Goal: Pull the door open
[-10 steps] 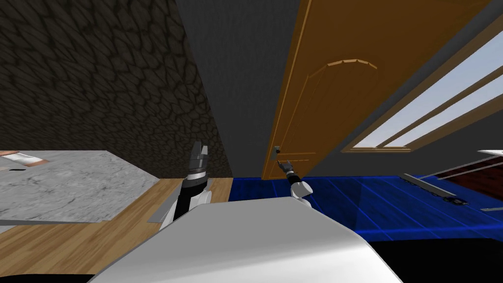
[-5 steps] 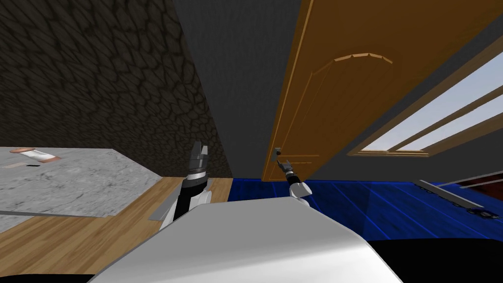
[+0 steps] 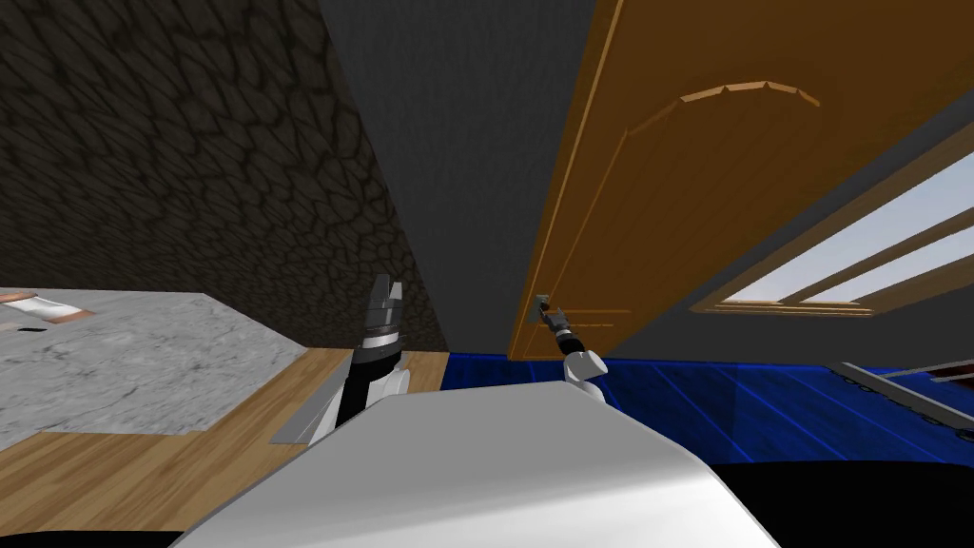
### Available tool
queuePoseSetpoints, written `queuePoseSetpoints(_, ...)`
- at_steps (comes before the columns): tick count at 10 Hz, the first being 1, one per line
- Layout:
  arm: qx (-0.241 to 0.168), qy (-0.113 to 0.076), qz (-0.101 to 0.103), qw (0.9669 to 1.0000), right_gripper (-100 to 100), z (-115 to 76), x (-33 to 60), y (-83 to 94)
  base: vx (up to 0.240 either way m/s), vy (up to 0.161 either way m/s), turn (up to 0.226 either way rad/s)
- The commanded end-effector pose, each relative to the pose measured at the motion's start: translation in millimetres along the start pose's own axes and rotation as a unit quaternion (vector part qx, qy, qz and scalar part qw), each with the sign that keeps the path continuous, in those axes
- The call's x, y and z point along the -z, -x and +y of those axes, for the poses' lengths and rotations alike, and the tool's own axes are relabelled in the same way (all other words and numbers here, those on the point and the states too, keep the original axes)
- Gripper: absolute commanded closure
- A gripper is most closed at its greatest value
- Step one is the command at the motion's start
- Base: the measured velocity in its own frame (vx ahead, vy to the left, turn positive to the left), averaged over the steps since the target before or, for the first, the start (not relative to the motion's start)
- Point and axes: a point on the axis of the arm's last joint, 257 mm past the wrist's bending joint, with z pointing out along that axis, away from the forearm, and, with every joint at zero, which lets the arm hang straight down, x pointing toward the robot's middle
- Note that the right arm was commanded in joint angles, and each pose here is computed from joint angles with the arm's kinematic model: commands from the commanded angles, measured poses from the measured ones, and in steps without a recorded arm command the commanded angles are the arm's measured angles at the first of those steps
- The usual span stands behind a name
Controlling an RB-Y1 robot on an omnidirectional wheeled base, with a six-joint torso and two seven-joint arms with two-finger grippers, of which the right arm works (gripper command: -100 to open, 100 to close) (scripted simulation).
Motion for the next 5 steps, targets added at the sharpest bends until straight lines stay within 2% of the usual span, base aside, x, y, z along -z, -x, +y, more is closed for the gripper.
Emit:
queuePoseSetpoints(1, -0.008, 0.002, -0.001, 1.0, -100, -5.1, -1.5, 2.4, 0.17, -0.025, 0.021)
queuePoseSetpoints(2, -0.018, 0.003, -0.002, 0.9998, -100, -12.2, -1.8, 5.4, 0.153, -0.043, 0.019)
queuePoseSetpoints(3, -0.013, 0.003, -0.001, 0.9999, -100, -8.0, -3.1, 4.0, 0.072, -0.021, 0.011)
queuePoseSetpoints(4, -0.013, 0.003, -0.001, 0.9999, 100, -8.0, -3.1, 4.0, -0.008, 0.006, 0.006)
queuePoseSetpoints(5, -0.013, 0.003, -0.001, 0.9999, 100, -8.0, -3.1, 4.0, -0.028, 0.013, 0.01)
